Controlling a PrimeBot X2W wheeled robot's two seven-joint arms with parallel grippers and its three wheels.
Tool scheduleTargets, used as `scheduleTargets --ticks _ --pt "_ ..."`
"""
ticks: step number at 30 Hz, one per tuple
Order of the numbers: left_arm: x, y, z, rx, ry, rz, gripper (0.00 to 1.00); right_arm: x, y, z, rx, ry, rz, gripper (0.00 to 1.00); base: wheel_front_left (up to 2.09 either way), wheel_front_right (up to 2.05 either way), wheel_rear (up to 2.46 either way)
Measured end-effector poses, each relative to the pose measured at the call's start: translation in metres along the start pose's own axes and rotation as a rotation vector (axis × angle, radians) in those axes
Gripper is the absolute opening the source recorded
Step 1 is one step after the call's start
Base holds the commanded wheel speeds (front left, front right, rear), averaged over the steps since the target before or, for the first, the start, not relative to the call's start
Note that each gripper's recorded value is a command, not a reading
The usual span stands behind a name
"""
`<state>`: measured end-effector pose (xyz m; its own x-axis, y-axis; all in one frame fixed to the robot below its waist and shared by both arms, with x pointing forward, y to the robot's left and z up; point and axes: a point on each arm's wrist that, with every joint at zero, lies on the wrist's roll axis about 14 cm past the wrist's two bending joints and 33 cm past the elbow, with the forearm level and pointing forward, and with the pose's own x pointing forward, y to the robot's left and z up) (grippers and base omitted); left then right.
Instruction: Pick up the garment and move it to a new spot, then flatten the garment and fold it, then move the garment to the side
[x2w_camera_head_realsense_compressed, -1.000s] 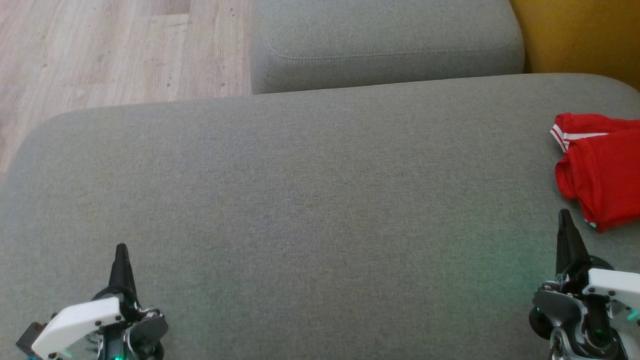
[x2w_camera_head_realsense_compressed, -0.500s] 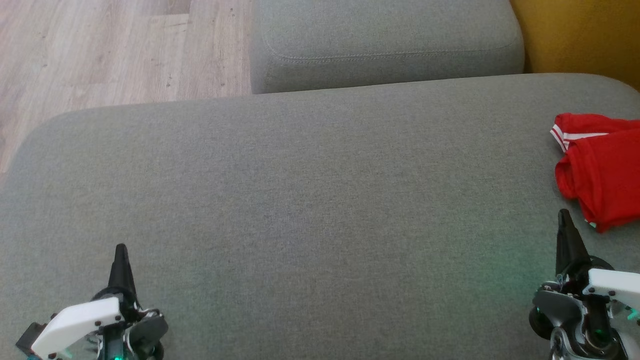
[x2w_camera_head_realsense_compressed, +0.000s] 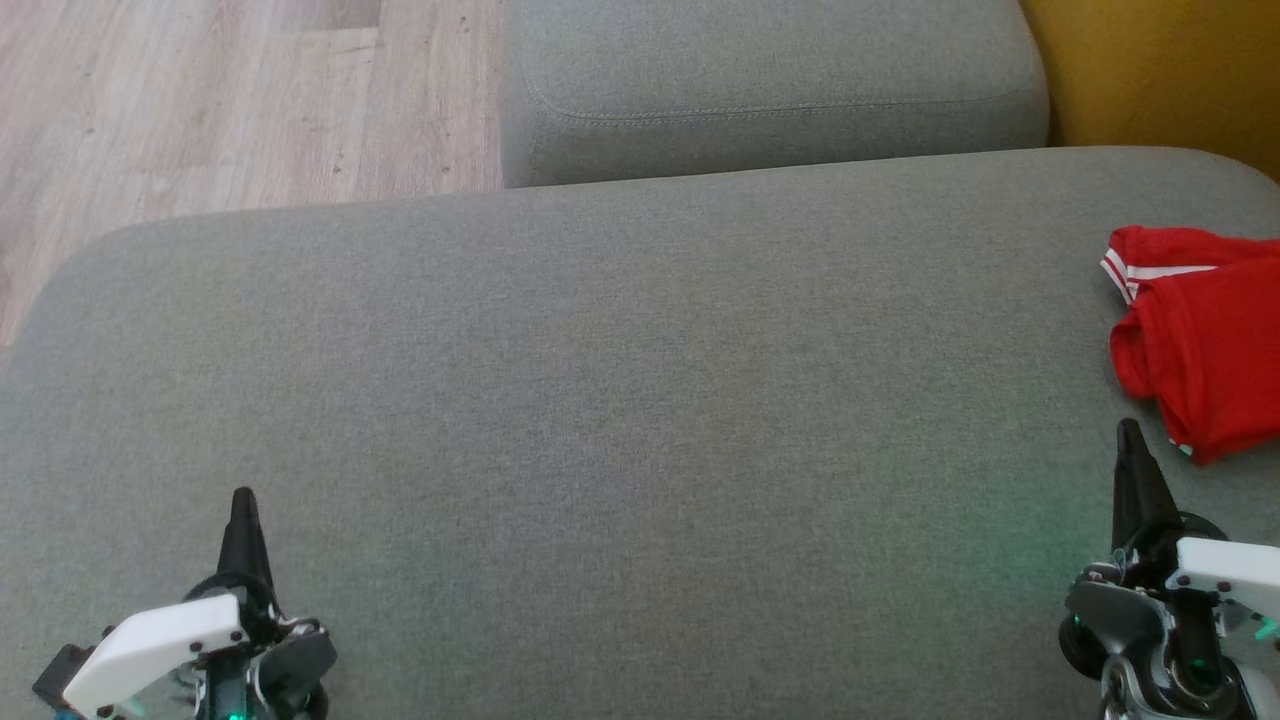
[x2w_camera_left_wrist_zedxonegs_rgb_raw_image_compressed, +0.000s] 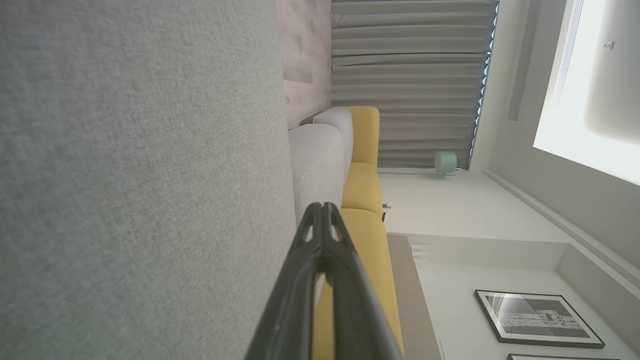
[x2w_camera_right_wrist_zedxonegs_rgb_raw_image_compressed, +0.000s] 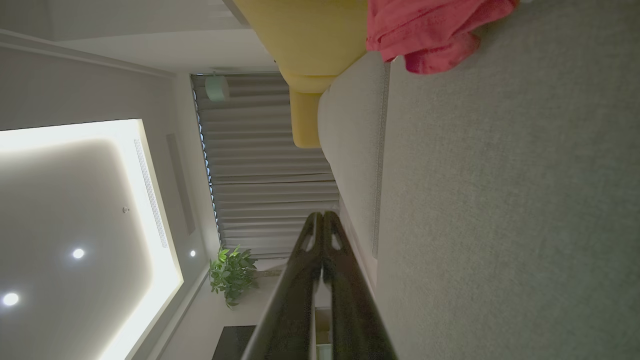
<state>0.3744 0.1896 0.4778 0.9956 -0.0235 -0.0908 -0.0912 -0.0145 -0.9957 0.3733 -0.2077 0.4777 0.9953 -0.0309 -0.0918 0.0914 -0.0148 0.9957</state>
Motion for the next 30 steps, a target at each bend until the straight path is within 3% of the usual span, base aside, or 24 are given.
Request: scheduleTargets --ticks 30 --pt "0.0 0.0002 0.0 0.002 -0.002 0.0 0.0 -0.0001 -0.0001 0.0001 0.003 0.002 0.0 0.0 0.0 0.0 0.0"
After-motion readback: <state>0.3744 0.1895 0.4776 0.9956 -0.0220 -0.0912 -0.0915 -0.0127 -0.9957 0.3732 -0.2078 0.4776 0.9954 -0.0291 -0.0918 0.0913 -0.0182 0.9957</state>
